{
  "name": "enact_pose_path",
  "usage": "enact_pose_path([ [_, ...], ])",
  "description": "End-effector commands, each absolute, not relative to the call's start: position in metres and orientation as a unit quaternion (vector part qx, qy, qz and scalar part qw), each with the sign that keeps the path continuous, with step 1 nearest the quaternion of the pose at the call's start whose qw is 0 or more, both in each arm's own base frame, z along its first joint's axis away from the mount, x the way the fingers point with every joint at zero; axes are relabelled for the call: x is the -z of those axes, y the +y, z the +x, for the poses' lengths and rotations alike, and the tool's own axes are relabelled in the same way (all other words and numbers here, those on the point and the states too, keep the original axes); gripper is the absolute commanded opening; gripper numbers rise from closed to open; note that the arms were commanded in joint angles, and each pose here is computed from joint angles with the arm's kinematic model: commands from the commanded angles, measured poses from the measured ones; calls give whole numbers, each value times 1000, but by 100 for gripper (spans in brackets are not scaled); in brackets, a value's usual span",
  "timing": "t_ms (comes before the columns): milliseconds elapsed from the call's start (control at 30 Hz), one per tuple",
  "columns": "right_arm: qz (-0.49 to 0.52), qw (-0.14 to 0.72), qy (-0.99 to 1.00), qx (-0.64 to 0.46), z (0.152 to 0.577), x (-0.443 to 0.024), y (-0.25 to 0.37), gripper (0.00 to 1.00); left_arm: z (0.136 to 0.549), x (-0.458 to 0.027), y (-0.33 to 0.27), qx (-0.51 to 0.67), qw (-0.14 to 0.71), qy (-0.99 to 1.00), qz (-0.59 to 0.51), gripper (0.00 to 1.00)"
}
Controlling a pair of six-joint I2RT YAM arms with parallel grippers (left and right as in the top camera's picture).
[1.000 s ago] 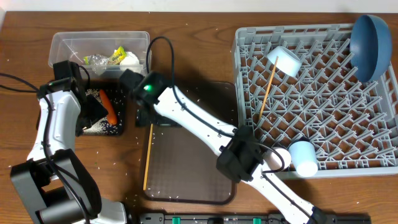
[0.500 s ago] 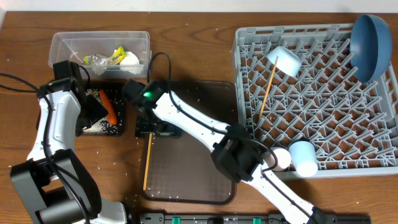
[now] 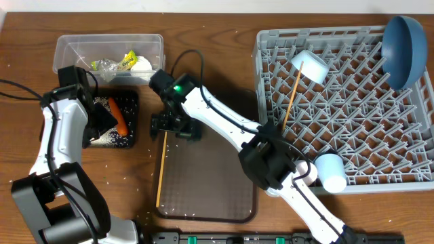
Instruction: Sort waste into correct bins and load items into the dishwasher rack
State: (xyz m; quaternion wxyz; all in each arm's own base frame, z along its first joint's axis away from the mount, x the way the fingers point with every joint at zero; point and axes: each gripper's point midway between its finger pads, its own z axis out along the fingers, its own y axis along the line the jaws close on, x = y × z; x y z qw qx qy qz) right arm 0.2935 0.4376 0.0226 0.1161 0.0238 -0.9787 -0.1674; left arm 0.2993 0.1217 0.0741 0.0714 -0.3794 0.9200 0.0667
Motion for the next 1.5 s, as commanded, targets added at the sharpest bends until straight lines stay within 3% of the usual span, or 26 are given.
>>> enact_pose_path([
  [0,118,-11,-988,101,342,-49,404,99,295,-71,125,-77,66,918,-383,64],
  [167,149,-103,-983,0,378,-60,372,99,296,-72,125,-77,70,917,-384,63],
  [533,186,-62,-979,53,357,13,399,92,302,-72,127,-76,81,916,-385,63],
  [1233,344,-61,-936,46,317,7,427,94,298,-67,126,-76,77,917,-385,64],
  [1467,357,-76,-930,54,323,-36,417,95,298,-67,126,-76,76,917,-384,64],
])
